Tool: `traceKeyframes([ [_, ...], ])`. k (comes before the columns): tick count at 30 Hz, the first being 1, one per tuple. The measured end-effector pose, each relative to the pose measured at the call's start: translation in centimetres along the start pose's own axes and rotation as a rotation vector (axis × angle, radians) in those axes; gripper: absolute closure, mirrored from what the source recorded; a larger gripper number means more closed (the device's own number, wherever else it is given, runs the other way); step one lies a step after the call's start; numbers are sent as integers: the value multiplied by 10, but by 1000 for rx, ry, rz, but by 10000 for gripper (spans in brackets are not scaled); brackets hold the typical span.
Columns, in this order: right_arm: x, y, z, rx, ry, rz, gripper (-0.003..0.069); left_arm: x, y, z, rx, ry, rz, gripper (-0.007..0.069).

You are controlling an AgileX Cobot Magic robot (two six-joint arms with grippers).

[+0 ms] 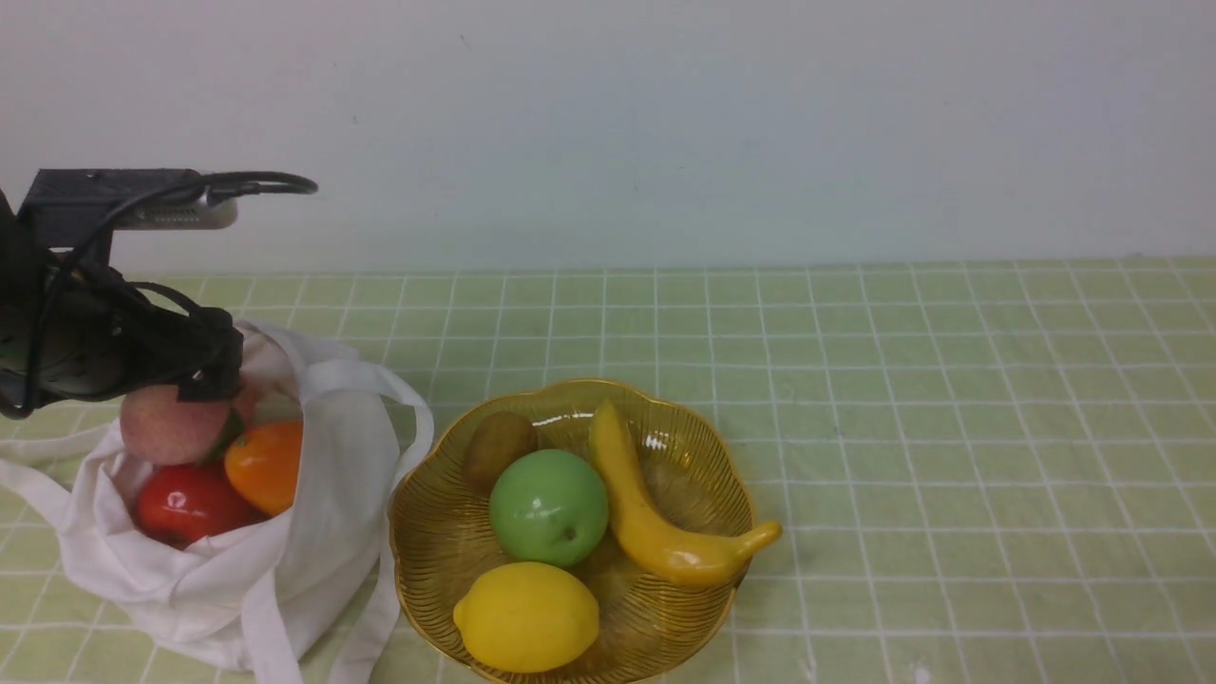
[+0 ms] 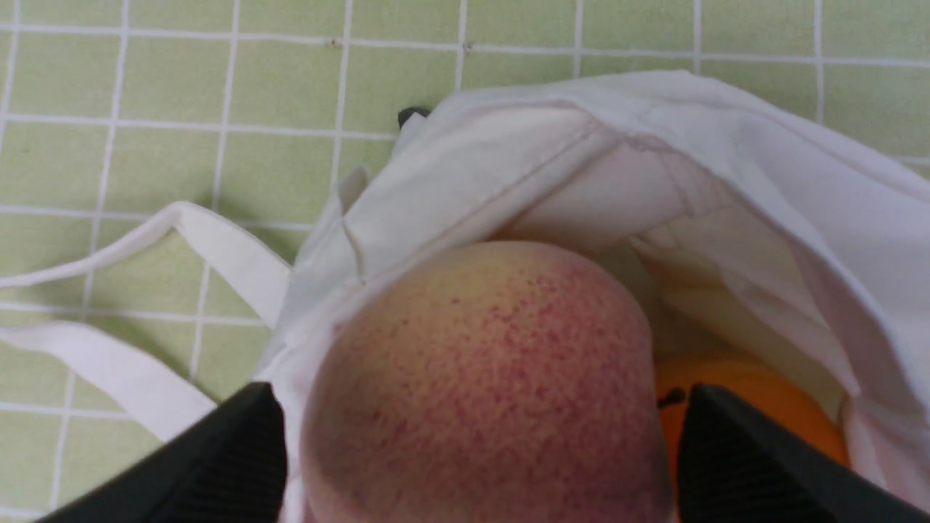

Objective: Take the fruit out of the bag on the green coffee tablecloth and place them on the plate.
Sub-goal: 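Reach into the cloth bag and grasp the peach with the left gripper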

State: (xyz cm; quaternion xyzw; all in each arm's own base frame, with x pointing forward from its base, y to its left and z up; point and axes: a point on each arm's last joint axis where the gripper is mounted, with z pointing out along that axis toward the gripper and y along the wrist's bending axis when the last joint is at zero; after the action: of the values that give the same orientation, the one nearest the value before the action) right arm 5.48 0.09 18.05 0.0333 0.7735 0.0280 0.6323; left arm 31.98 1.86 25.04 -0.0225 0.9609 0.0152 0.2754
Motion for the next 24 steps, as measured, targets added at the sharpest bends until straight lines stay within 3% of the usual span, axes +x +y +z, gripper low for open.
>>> traceKeyframes([
  [8,0,0,0,0,0,0,673,2,-1,18,6,36,-10,-48],
  [12,0,0,0,0,0,0,673,2,-1,24,7,40,-12,23],
  [16,0,0,0,0,0,0,673,1,-1,23,7,35,-13,27],
  [20,0,0,0,0,0,0,673,-6,-1,5,7,5,-13,27],
  [24,0,0,0,0,0,0,673,-27,1,-44,-6,-78,-3,27],
])
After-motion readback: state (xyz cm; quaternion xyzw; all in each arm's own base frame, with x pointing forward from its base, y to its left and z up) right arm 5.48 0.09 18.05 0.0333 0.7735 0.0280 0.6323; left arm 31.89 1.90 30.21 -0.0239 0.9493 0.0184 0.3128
